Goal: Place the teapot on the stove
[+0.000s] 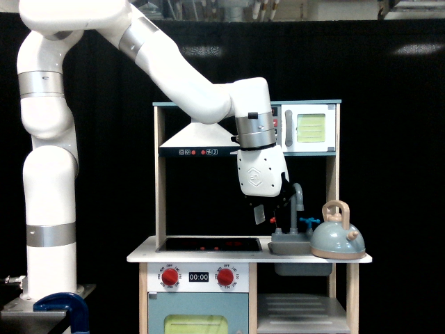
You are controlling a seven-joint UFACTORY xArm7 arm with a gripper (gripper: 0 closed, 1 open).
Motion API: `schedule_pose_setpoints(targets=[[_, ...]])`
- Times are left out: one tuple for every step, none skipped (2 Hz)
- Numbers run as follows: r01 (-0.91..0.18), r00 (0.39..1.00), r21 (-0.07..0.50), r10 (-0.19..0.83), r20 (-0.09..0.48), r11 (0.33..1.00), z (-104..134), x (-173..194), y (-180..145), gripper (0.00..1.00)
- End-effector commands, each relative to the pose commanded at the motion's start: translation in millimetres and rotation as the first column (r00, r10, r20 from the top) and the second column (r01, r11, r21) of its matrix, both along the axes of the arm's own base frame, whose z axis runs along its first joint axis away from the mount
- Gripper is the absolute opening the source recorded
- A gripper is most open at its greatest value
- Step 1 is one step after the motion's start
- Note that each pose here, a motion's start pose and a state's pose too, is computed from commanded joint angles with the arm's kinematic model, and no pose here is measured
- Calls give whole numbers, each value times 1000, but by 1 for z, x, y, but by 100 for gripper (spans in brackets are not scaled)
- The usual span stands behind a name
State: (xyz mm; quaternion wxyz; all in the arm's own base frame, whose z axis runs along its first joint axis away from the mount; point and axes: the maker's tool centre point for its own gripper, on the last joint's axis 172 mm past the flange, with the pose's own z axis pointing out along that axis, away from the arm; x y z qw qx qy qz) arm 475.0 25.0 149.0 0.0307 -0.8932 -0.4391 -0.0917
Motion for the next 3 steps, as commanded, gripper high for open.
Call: schedule_pose_setpoints(targets=[[-404,915,3,403,24,915,-5,53,9,100],[-342,936,-32,344,72,939,13,98,19,100],[-286,958,249,269,102,925,24,121,18,100]])
